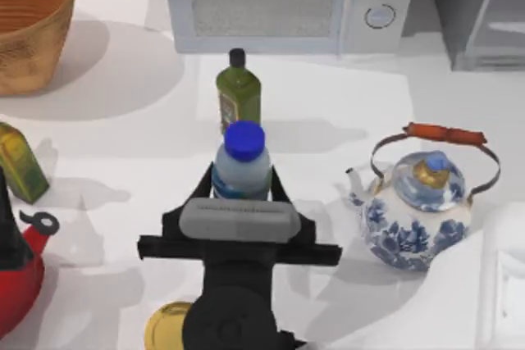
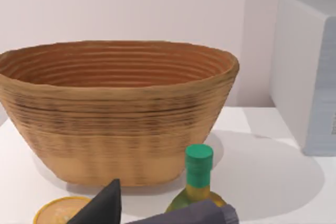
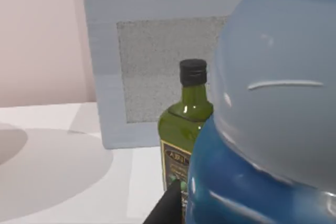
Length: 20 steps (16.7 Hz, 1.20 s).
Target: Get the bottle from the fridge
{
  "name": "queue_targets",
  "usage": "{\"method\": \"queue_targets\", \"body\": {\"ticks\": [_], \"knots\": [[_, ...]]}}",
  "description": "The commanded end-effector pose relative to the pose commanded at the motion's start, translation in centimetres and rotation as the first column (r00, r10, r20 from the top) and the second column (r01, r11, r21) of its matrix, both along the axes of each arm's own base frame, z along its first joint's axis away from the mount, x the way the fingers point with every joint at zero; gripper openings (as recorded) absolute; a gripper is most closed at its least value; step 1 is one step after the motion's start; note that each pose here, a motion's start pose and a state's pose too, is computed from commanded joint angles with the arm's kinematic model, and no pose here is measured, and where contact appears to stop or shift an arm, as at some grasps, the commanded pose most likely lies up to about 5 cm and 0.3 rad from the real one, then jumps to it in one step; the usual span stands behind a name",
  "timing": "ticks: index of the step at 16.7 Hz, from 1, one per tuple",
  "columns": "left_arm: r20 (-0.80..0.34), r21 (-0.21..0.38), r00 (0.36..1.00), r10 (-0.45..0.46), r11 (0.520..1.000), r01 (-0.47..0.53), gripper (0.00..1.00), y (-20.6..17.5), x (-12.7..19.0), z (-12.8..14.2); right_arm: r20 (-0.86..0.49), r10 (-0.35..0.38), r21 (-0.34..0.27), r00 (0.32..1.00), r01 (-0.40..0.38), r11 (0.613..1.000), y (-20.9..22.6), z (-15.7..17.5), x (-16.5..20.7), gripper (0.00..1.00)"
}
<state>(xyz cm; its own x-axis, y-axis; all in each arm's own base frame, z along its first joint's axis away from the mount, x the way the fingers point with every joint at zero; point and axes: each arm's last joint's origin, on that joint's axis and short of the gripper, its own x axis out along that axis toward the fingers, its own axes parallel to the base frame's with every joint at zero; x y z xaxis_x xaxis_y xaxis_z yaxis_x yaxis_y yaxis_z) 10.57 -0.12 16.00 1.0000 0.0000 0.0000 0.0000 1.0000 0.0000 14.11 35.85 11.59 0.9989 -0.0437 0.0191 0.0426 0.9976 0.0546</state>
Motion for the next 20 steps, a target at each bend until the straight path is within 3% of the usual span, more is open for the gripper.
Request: {"method": "queue_targets", "body": {"ticks": [4, 8, 12, 20], "knots": [[0.000, 0.000, 1.000, 0.000, 1.000, 0.000, 1.00, 0.0, 0.0, 0.0, 0.003, -0.043, 0.014, 0.999, 0.043, 0.999, -0.8, -1.6, 3.0, 0.00], [0.000, 0.000, 1.000, 0.000, 1.000, 0.000, 1.00, 0.0, 0.0, 0.0, -0.014, 0.034, -0.064, 0.999, -0.035, 0.997, 0.1, -3.4, 3.4, 0.00], [0.000, 0.000, 1.000, 0.000, 1.000, 0.000, 1.00, 0.0, 0.0, 0.0, -0.015, 0.041, -0.071, 0.999, -0.042, 0.997, 0.2, -3.5, 3.3, 0.00], [0.000, 0.000, 1.000, 0.000, 1.000, 0.000, 1.00, 0.0, 0.0, 0.0, -0.015, 0.041, -0.071, 0.999, -0.042, 0.997, 0.2, -3.5, 3.3, 0.60]]}}
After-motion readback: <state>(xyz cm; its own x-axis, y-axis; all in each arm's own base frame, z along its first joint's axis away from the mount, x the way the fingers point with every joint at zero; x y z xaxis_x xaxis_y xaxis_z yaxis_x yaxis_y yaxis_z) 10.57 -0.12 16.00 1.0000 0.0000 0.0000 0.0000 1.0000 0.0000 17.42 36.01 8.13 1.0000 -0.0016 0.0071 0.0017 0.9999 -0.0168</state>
